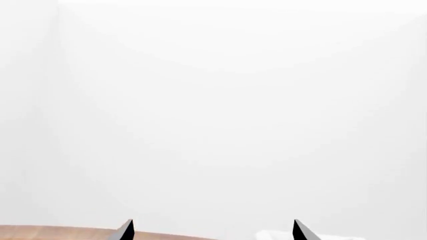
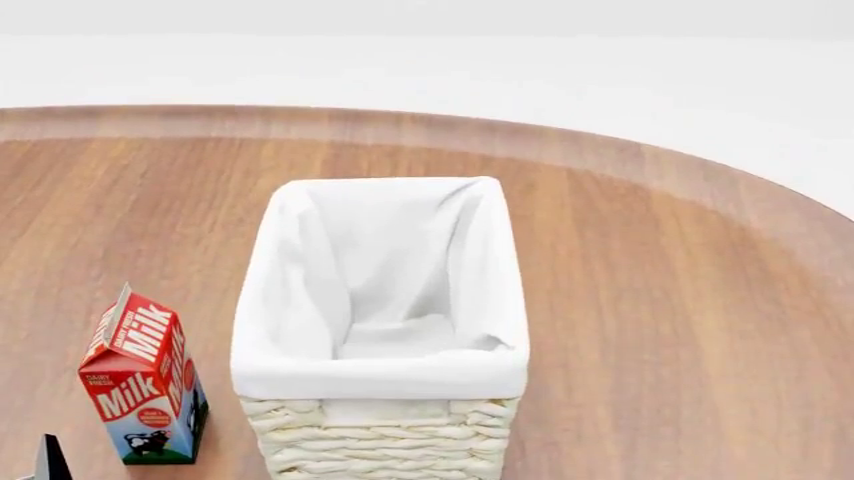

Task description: Pick up the alphabet soup, and put it in the basket.

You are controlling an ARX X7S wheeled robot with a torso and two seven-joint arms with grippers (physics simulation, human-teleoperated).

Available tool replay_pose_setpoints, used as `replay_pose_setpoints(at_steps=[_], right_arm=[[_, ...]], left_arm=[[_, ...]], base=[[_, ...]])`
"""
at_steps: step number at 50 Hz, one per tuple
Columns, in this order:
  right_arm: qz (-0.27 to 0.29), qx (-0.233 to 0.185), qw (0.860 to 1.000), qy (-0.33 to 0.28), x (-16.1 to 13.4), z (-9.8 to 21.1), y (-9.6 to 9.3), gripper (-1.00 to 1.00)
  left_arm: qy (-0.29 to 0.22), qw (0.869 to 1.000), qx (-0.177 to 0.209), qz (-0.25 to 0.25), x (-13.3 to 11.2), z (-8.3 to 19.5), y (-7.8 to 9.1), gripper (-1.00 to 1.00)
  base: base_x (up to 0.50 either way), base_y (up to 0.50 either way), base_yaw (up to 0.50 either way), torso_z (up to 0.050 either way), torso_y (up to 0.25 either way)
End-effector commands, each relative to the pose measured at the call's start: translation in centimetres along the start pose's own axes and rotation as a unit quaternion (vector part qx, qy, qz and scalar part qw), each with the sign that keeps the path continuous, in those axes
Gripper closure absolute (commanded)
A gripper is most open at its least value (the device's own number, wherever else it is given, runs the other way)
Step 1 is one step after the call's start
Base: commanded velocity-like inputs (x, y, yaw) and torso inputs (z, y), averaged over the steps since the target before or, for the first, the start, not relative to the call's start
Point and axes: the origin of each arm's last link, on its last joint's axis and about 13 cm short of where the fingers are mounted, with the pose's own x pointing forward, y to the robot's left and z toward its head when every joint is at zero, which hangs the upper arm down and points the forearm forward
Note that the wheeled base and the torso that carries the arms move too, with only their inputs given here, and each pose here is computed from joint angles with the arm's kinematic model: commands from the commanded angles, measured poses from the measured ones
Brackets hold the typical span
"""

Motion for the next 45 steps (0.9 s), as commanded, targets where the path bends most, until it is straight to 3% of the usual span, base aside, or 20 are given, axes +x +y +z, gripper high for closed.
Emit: replay_pose_setpoints(at_steps=[1,11,45], right_arm=[[-0.003,-0.005,1.000,0.018,-0.1,-0.4,0.2,-1.00],[0.006,0.001,1.000,0.024,-0.1,-1.0,0.4,-1.00],[0.013,-0.041,0.997,0.070,0.2,-1.9,1.1,-1.00]], left_arm=[[0.000,1.000,0.001,0.000,0.0,0.0,0.0,-1.00],[-0.002,1.000,0.000,0.002,0.0,0.1,0.1,-1.00],[0.000,1.000,0.002,0.000,0.0,0.0,0.0,-1.00]], base=[[0.00,0.00,0.00,0.000,0.000],[0.00,0.00,0.00,0.000,0.000],[0.00,0.00,0.00,0.000,0.000]])
